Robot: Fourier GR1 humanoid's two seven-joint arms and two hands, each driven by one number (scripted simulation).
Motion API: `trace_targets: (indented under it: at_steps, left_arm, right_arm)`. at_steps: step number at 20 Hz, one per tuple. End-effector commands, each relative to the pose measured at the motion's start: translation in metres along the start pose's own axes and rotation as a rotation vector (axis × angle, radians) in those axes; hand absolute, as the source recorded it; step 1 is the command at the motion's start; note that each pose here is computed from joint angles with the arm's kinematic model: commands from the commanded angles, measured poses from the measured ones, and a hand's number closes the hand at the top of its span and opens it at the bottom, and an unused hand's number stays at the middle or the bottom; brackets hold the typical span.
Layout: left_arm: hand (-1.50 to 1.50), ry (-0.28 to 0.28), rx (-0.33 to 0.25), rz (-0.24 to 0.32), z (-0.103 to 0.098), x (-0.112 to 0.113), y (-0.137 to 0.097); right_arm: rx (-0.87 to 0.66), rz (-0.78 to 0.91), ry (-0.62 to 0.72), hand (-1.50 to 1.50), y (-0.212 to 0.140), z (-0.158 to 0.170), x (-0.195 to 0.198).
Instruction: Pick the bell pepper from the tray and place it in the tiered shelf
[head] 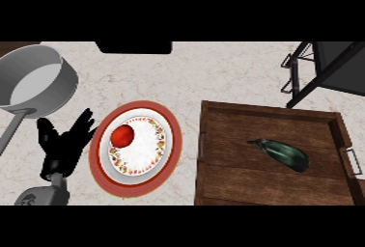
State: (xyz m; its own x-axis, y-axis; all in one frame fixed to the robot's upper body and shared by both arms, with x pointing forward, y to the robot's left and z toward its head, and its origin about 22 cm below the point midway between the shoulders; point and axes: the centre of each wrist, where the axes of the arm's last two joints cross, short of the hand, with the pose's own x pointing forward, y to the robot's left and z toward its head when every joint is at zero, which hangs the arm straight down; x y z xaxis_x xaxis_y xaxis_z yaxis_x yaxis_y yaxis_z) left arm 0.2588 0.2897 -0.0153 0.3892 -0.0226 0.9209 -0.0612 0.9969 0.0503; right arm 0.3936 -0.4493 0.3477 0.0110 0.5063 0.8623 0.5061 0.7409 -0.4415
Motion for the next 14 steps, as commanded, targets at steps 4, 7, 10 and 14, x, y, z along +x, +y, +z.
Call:
trace_targets:
  at_steps: [4,7,10,14]
  left_arm:
    - [0.00,0.036,0.005,-0.002,0.001,-0.019,0.007]
    - [0.00,0.059,0.001,-0.011,0.001,-0.018,0.016]
    - [0.00,0.058,-0.003,0.001,-0.002,-0.011,-0.001]
    - [0.00,0.052,0.009,-0.015,0.004,-0.013,-0.002]
  right_arm:
    - [-0.123,-0.243,0.034,-1.50,-0.040,0.003,-0.007]
    - [-0.239,-0.226,0.022,-1.50,-0.056,0.007,-0.007]
    - [-0.353,-0.170,0.045,-1.50,-0.095,0.017,-0.010]
    - [-0.477,-0.263,0.103,-1.50,-0.124,0.026,-0.019]
